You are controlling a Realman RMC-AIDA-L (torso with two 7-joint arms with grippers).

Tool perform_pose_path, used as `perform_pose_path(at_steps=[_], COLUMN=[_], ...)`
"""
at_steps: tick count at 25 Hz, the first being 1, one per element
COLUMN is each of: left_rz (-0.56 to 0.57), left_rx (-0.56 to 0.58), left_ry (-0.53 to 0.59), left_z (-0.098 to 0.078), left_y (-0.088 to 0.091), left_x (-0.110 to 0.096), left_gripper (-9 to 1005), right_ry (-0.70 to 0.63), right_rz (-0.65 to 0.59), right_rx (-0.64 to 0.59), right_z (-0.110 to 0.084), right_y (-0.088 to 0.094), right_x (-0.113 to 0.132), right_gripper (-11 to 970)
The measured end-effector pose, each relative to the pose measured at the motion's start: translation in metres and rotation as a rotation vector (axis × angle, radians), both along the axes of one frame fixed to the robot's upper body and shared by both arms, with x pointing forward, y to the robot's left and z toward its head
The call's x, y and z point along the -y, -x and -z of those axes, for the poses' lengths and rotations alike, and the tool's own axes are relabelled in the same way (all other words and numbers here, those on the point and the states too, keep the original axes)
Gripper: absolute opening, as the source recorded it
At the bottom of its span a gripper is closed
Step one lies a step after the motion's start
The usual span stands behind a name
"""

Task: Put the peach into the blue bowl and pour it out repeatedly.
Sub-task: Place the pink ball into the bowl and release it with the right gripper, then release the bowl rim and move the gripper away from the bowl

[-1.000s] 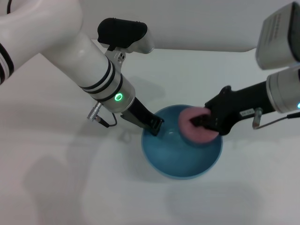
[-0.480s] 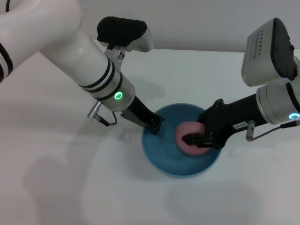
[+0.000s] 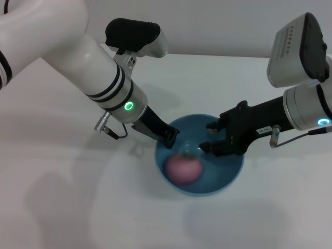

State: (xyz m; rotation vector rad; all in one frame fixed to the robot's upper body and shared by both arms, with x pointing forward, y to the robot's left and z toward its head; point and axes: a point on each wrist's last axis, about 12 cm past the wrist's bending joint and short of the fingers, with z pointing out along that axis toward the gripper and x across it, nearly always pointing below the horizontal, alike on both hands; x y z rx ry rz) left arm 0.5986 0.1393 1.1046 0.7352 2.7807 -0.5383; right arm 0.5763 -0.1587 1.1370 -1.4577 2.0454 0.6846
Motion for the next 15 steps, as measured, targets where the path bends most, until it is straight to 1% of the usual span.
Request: perform_pose_path(at_steps=[2, 5, 8, 11, 15], left_rz=[-0.002, -0.007, -0.017, -0.026, -0.033], left_rx=[0.004, 0.013, 0.007, -0.009, -0.016], left_ry=[-0.001, -0.001, -0.008, -0.018, -0.026], left_z=[0.0, 0.001, 0.005, 0.011, 0.014], left_y=[0.0, -0.001, -0.001, 0.001, 0.002], left_x=[0.0, -0.001, -0.004, -0.008, -0.01], left_gripper=[13, 13, 14, 15, 16], right_ry=[-0.003, -0.023, -0.053, -0.107, -0.164], right_rz=[0.006, 0.059, 0.154, 0.24, 0.309], right_rx=[0.005, 0.031, 0.052, 0.048, 0.035], right_z=[-0.001, -0.002, 0.0, 0.002, 0.005], right_y=[-0.001, -0.007, -0.013, -0.016, -0.017], right_x=[0.0, 0.006, 0.02, 0.033, 0.046], right_gripper=[502, 502, 502, 502, 502])
